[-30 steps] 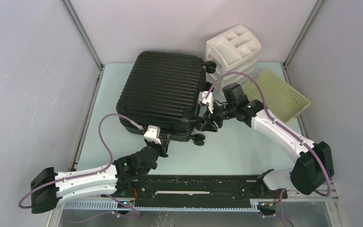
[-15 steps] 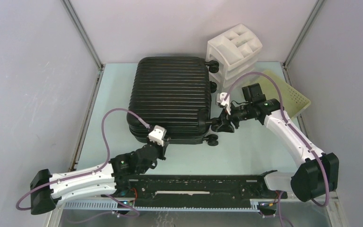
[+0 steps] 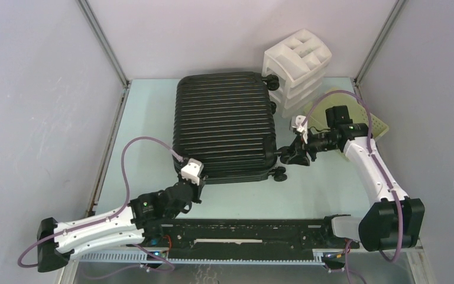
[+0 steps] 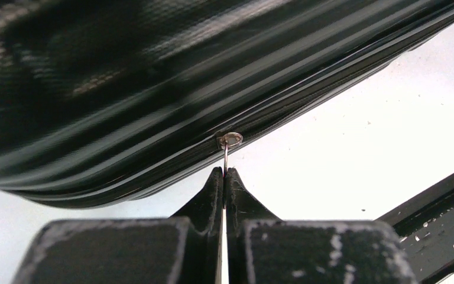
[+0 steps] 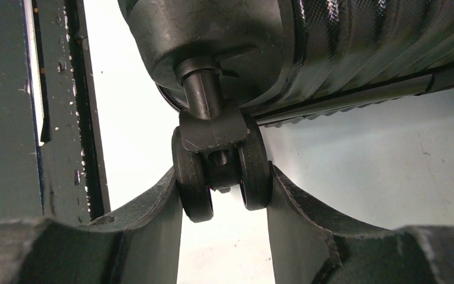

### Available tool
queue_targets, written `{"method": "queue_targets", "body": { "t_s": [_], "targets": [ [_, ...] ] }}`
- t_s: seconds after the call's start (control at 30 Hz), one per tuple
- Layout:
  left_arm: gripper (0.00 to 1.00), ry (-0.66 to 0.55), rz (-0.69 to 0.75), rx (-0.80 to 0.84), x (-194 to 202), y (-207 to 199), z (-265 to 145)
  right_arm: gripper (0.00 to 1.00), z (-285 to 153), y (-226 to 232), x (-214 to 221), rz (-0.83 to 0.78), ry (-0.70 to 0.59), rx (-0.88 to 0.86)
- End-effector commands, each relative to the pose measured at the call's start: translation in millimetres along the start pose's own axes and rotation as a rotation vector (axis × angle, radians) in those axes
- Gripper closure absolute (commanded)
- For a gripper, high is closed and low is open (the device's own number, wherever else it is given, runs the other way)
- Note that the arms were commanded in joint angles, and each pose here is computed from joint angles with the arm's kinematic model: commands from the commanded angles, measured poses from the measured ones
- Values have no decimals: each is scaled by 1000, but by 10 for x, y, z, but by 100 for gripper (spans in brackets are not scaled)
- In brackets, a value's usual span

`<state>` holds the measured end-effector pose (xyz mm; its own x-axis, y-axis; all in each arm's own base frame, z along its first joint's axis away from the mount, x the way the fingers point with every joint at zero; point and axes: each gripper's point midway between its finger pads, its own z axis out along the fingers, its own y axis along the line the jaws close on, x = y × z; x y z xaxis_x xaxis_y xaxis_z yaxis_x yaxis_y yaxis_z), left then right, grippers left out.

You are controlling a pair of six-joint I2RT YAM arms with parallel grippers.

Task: Open, take out, and arrange the luggage

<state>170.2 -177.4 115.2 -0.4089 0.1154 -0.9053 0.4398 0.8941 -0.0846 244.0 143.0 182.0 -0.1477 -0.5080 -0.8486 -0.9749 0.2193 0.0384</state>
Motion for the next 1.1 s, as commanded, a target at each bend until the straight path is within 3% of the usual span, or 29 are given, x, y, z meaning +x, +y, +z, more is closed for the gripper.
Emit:
{"method": "queue_targets", "body": {
  "t_s": [0.0, 0.43, 0.63, 0.77, 1.07],
  "targets": [
    [100, -1, -45, -48, -164, 94, -125, 100, -295, -203, 283, -4, 117, 136],
    [100, 37, -197, -190, -86, 440, -401, 100, -314, -265, 313, -57, 162, 147],
    [100, 43, -219, -275, -128, 604, -422, 100, -245, -229, 200, -66, 161, 134],
    [100, 27, -218, -374, -230, 807, -453, 95, -237, -212, 129, -64, 142, 140],
    [100, 13, -246, -494, -232, 1057, -417, 96, -241, -237, 145, -35, 149, 155]
  ]
}}
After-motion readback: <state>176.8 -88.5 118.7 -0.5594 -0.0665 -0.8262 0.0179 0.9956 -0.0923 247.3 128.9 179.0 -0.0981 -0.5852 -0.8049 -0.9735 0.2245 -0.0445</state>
